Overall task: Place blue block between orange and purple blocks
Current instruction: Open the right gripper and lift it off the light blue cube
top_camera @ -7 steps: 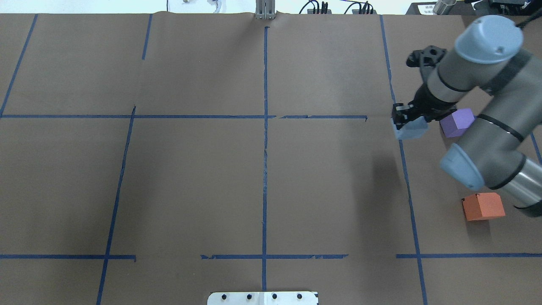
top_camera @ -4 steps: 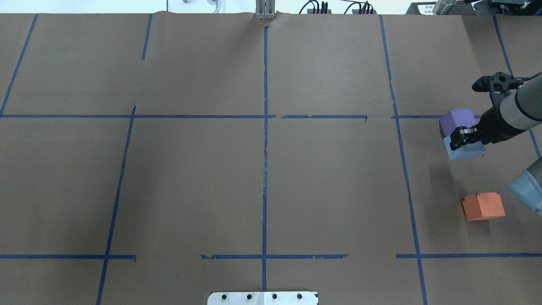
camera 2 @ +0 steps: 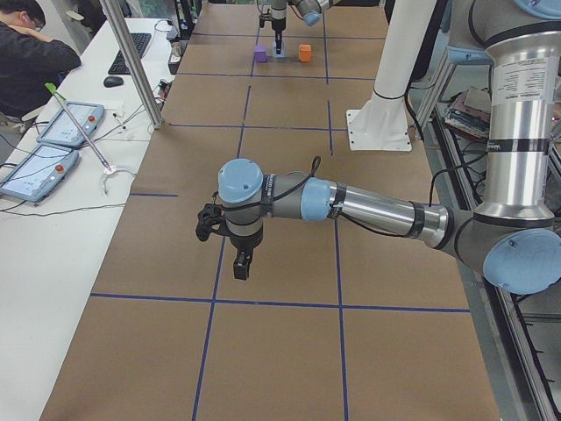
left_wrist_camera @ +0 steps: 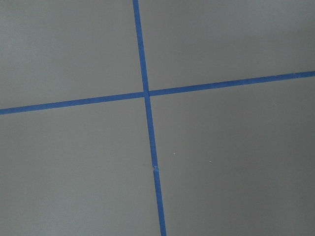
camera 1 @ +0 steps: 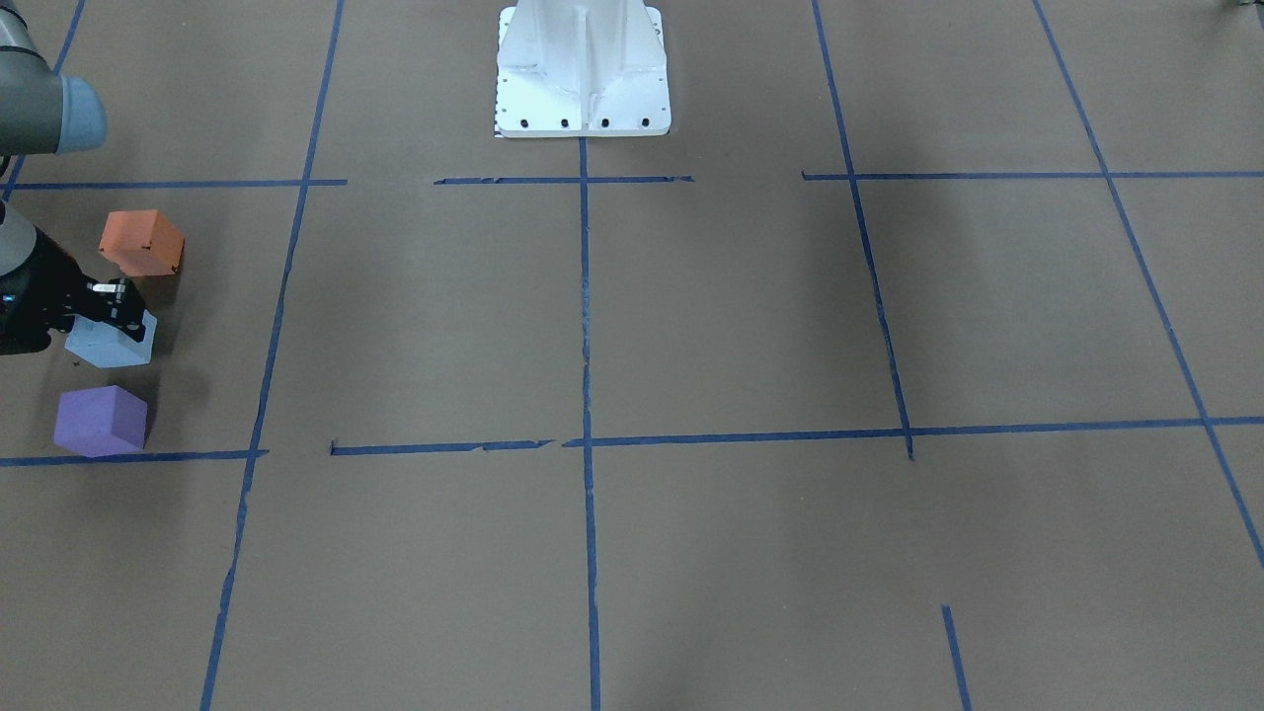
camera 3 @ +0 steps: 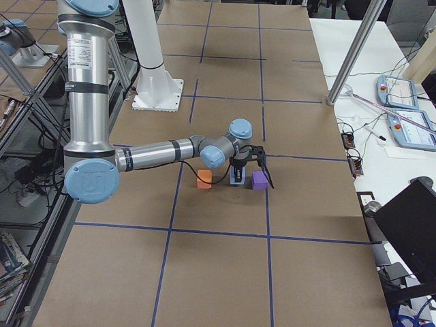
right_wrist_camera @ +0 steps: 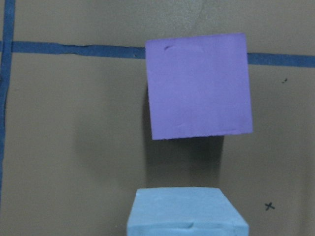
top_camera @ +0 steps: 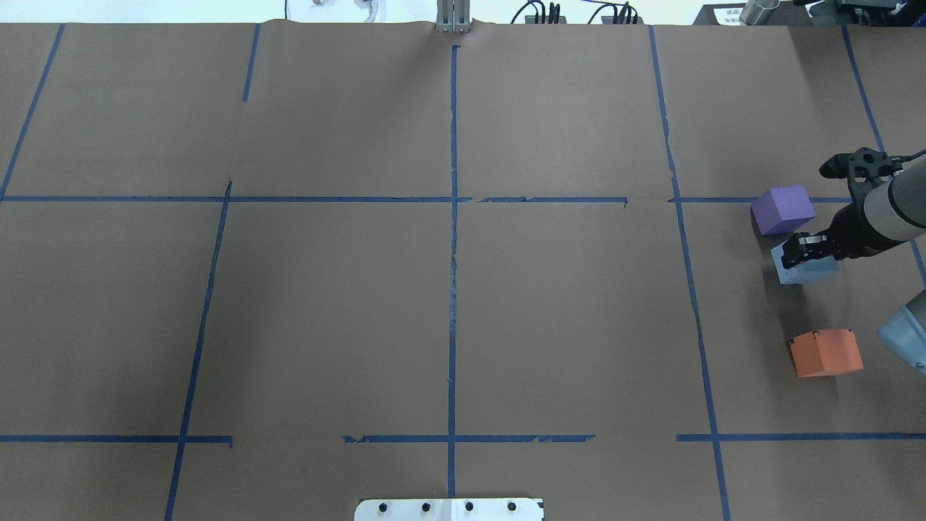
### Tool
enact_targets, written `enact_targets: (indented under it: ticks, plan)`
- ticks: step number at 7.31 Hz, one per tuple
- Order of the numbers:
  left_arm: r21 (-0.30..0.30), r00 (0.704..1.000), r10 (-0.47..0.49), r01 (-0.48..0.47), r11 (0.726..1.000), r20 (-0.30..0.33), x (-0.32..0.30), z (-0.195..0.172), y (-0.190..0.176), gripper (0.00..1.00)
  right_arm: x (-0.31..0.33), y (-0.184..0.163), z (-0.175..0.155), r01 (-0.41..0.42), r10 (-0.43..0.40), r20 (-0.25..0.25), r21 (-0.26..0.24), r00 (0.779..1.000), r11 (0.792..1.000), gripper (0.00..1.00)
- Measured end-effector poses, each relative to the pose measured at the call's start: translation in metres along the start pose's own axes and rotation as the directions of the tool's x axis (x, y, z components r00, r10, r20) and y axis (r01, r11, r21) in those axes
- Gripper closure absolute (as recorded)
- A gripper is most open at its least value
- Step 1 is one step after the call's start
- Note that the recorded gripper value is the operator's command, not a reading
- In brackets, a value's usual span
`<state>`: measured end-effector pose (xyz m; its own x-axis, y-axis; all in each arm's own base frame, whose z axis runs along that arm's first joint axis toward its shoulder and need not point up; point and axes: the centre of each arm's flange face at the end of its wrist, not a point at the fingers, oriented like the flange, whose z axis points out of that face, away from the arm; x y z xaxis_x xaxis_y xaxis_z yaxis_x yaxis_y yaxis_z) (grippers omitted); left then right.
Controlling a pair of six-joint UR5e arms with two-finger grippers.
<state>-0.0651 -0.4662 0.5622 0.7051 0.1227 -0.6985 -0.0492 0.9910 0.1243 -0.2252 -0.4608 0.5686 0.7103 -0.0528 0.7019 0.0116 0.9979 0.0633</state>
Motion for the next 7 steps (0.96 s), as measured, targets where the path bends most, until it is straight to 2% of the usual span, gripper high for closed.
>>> enact_targets:
  ticks: [2,3,5,7]
  plan:
    - [0.0,1.0,0.0,0.0,1.0,0.0,0.0,0.0,0.0,0.0,-0.005,0.005,0.008,0.019,-0.019,0.005,-0.001,1.0,1.0,0.0]
    - [0.001,1.0,0.001,-0.001,1.0,0.0,0.001,-0.001,0.0,0.0,-0.011,0.005,0.001,0.026,-0.026,0.013,0.003,1.0,1.0,0.0]
    - [0.002,1.0,0.002,-0.002,1.0,0.0,0.001,-0.001,0.0,0.0,-0.016,0.0,-0.05,0.026,-0.026,0.007,-0.007,1.0,1.0,0.0]
    - [0.002,1.0,0.003,-0.003,1.0,0.0,0.001,-0.001,0.0,0.0,0.035,-0.004,-0.122,0.124,-0.127,-0.059,-0.041,0.99,0.991,0.0]
